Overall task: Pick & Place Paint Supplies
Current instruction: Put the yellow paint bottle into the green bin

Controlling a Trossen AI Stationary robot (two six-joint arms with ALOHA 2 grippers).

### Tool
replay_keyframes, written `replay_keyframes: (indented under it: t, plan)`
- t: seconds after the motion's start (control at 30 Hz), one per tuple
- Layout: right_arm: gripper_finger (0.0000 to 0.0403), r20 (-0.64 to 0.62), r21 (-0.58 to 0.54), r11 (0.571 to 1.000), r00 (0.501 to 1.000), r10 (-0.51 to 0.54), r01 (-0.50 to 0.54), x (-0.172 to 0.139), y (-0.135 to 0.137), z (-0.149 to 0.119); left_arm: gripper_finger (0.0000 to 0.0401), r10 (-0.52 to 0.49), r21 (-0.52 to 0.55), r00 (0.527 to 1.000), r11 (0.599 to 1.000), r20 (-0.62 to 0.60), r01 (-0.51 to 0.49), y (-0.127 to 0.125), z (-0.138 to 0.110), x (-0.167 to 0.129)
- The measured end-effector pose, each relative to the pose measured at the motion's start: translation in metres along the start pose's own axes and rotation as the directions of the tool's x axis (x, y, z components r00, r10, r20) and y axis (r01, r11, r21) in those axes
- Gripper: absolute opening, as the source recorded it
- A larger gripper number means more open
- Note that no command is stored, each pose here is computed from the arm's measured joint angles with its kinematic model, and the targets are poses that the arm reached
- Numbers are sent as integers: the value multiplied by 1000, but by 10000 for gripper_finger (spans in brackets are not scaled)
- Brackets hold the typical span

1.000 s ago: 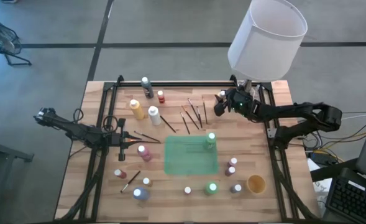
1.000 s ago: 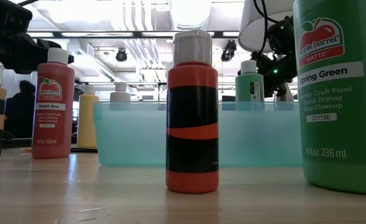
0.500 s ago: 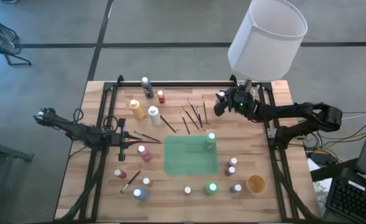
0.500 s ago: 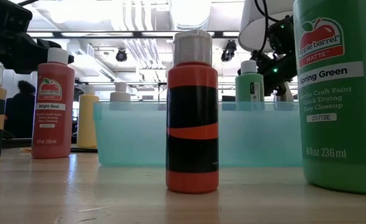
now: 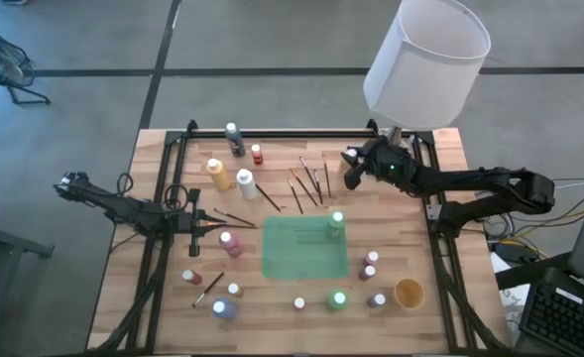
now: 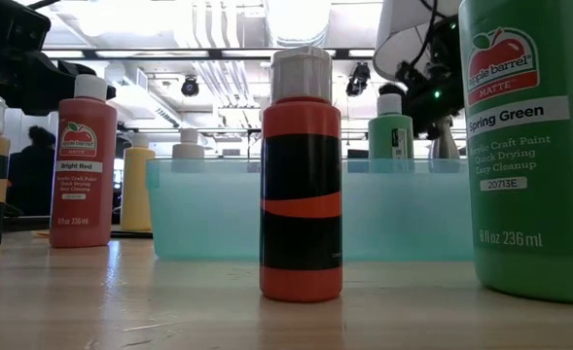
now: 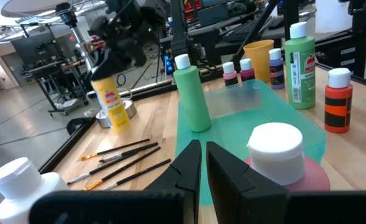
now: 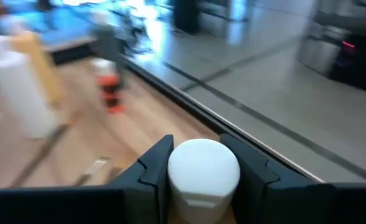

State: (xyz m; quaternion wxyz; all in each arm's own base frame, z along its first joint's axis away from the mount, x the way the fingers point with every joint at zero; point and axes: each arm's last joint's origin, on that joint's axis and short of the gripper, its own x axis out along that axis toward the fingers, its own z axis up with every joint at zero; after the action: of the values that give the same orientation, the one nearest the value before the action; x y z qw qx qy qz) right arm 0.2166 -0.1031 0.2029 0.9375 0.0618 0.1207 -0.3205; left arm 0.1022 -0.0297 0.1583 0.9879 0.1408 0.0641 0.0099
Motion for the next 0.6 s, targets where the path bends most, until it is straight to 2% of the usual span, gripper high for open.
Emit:
replay_keyframes:
  t: [0.13,0.27,0.43,0.6]
  plan:
    - [107,92,-47,987,983,156,-152,-10,15,12,30,0,0,1000,1000,0,0,0,0,0]
    - [107,176,-84,956,941,291,-280,-22,27,24,30,0,0,1000,1000,0,0,0,0,0]
    - [107,223,-104,896,868,445,-432,-38,45,37,30,0,0,1000,1000,0,0,0,0,0]
    - [107,246,-163,808,770,589,-566,-50,73,53,30,0,0,1000,1000,0,0,0,0,0]
